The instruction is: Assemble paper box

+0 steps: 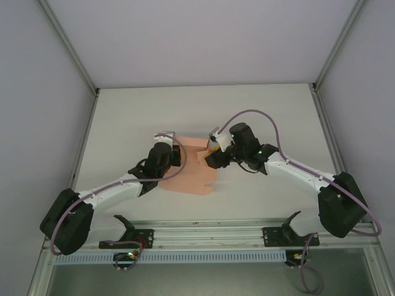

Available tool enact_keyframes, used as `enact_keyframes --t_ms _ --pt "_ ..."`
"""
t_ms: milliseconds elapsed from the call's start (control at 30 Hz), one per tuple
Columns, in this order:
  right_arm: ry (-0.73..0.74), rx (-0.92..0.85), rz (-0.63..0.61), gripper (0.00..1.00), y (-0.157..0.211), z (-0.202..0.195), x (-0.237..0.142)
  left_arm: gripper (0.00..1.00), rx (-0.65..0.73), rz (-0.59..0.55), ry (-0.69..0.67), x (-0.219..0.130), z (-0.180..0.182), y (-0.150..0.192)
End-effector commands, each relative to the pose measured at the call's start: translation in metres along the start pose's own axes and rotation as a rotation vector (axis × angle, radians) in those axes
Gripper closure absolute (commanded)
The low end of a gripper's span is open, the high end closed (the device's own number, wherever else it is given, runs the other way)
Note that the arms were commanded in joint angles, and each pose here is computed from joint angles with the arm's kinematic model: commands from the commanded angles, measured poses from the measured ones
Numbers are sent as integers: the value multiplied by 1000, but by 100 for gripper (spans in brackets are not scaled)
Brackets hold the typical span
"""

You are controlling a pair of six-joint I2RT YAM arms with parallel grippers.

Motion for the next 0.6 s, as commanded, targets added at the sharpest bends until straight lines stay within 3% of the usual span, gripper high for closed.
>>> enact_keyframes --t_ms 0,133,333,567 --pt "141 -10 -83 53 -18 -4 10 100 -38 -37 41 -2 -12 -16" --pt "367 58 -168 68 -24 -16 14 100 -47 -43 31 -3 -13 -17" --pt "663 145 -261 70 -28 -25 21 100 -57 -39 36 -1 -16 -16" --pt "913 265 -279 86 -32 -39 30 100 -64 -26 24 4 -20 -14"
Point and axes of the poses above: each hand's point on the last joint's axis, 136 mm out from that joint toward the fingers, its own x axis out along the fingers, its own z axis along the line the jaws close on, y = z × x, the point moved 6 cm from there along -x, back along the fingers, and after that the axes turned 2 degrees about -x, right-handed, at the moved point
